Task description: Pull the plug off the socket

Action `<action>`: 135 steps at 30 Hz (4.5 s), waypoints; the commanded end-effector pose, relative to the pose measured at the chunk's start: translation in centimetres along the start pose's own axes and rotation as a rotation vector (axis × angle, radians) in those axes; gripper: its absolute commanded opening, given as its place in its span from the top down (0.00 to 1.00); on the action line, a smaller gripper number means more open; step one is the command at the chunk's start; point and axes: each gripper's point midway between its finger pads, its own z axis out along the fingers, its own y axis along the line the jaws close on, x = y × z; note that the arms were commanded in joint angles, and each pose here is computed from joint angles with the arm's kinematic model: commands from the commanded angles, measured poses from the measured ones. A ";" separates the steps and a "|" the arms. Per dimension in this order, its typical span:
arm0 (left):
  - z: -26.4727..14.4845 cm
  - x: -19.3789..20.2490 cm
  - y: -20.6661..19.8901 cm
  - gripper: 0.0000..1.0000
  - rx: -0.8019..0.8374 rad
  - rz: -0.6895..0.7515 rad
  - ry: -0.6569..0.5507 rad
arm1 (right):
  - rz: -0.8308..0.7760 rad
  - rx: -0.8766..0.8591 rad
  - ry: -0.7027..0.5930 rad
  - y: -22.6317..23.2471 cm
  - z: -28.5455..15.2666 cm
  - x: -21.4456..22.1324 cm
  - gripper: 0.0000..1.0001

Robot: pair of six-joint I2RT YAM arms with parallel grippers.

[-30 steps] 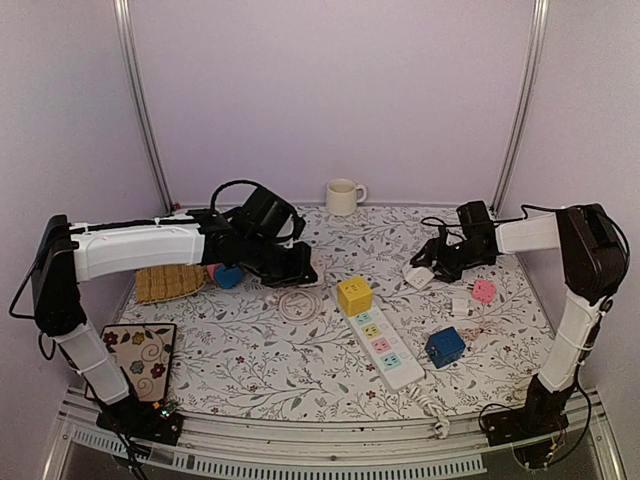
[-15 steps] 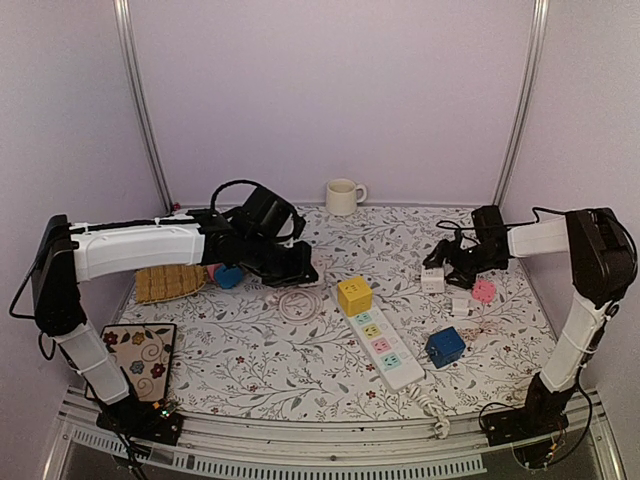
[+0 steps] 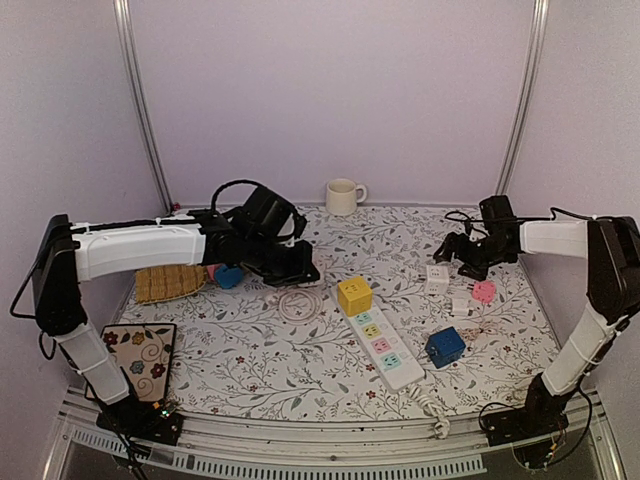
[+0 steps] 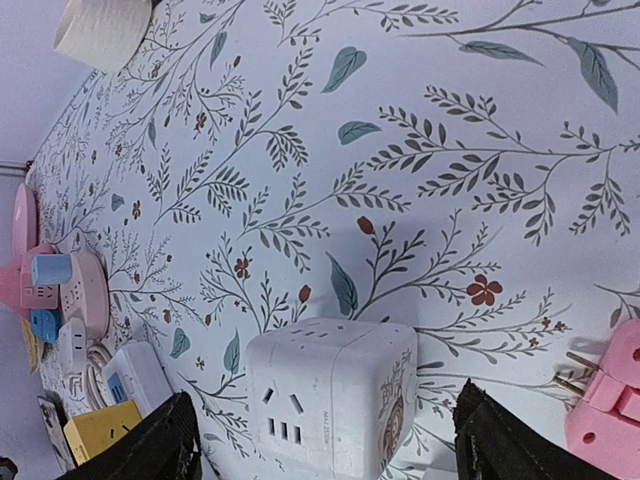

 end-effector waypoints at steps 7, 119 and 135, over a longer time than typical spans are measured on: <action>1.4 0.0 -0.4 0.98 0.020 0.004 0.020 | -0.166 0.045 -0.072 3.5 -3.4 -0.4 0.09; -2.2 -4.6 1.9 0.54 0.212 -0.296 -0.155 | -0.774 -0.397 -0.083 33.8 -8.5 13.8 0.89; -2.7 -4.7 2.7 0.91 0.221 -0.309 -0.191 | -0.755 -0.473 -0.105 34.7 -10.1 13.8 0.89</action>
